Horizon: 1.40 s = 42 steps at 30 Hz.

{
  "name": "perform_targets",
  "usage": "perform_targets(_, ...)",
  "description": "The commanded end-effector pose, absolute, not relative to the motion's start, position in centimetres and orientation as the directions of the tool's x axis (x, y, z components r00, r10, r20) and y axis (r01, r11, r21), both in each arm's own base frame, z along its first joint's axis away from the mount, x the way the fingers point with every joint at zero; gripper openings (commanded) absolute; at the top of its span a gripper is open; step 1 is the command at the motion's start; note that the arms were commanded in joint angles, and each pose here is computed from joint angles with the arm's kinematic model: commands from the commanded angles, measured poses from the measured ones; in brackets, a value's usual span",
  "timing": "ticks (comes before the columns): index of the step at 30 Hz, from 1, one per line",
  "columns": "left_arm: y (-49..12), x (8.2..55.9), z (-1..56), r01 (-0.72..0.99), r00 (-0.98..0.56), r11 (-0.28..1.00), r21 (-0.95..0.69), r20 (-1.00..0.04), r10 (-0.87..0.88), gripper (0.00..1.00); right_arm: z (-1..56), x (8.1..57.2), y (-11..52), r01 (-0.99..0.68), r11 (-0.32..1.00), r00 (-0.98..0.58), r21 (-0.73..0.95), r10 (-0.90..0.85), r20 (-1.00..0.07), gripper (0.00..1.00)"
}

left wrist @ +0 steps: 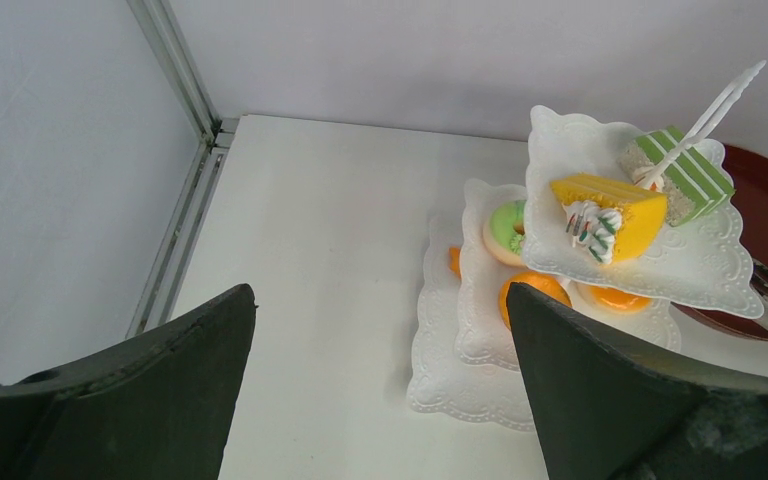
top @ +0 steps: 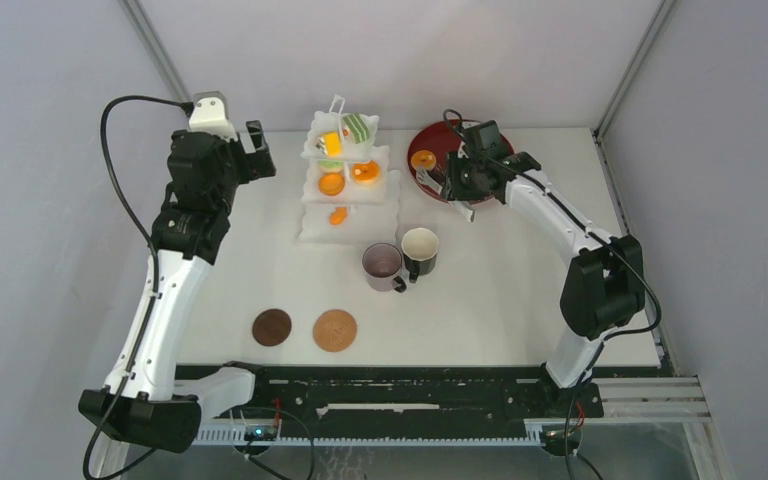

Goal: Serve the afternoon tea

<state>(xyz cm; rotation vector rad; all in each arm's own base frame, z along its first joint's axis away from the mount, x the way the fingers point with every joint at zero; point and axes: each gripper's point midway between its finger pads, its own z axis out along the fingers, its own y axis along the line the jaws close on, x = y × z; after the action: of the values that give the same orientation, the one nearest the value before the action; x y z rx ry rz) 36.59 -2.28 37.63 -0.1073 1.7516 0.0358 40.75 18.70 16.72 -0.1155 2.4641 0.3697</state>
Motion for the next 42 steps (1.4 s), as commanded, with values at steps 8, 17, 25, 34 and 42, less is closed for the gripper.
perform_targets(8,-1.5,35.5,38.8,-0.112,-0.129,0.993,-0.022,-0.991,-0.037,1.00,18.8,39.7,25.4,-0.333,0.891,-0.765,0.308,-0.065,-0.641,0.28)
perform_targets(17,-1.4,35.4,38.6,-0.118,-0.133,0.993,-0.014,-0.991,-0.029,1.00,17.5,38.4,28.8,-0.440,0.855,-0.782,0.274,-0.215,-0.585,0.29)
perform_targets(25,-1.5,35.5,38.4,-0.111,-0.137,0.994,-0.013,-0.990,-0.028,1.00,16.3,37.3,30.0,-0.493,0.826,-0.791,0.273,-0.295,-0.535,0.30)
perform_targets(34,-1.4,35.5,38.1,-0.114,-0.141,0.993,-0.009,-0.990,-0.026,1.00,15.8,37.0,30.7,-0.509,0.821,-0.790,0.258,-0.326,-0.519,0.47)
perform_targets(42,-1.5,35.5,38.1,-0.112,-0.140,0.994,-0.011,-0.990,-0.026,1.00,16.3,37.1,30.5,-0.506,0.828,-0.783,0.243,-0.322,-0.533,0.52)
